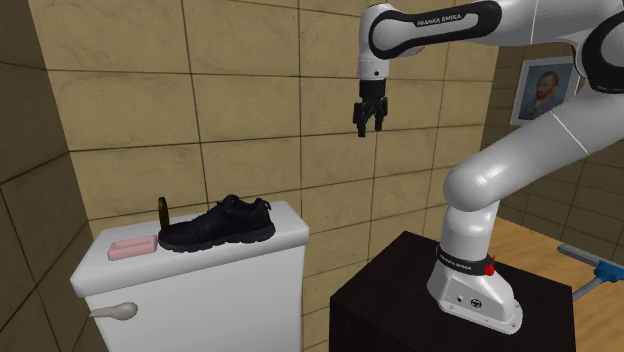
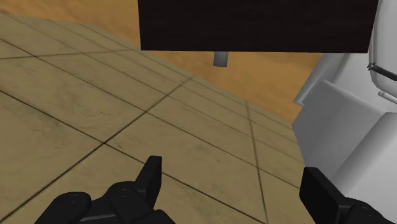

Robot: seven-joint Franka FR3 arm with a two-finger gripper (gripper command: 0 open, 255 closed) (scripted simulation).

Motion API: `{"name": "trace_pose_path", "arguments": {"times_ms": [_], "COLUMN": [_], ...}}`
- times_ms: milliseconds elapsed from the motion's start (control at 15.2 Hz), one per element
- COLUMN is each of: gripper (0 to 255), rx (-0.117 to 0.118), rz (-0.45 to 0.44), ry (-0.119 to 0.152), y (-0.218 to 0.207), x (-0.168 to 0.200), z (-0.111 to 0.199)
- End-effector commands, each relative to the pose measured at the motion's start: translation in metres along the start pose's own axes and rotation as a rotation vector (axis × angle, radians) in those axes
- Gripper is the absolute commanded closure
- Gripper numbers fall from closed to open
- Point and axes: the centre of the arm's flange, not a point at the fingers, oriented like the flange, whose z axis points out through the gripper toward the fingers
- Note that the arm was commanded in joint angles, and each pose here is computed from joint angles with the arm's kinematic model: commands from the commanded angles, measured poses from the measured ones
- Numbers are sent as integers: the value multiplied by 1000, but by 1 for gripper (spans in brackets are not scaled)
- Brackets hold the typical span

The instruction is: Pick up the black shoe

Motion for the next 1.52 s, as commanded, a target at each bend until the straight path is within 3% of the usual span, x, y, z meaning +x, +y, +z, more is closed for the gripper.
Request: {"name": "trace_pose_path", "arguments": {"times_ms": [0,1452], "gripper": [0,0], "rx": [0,24], "rz": [0,-203], "ry": [0,-43], "y": [0,-273], "x": [0,75], "z": [0,54]}}
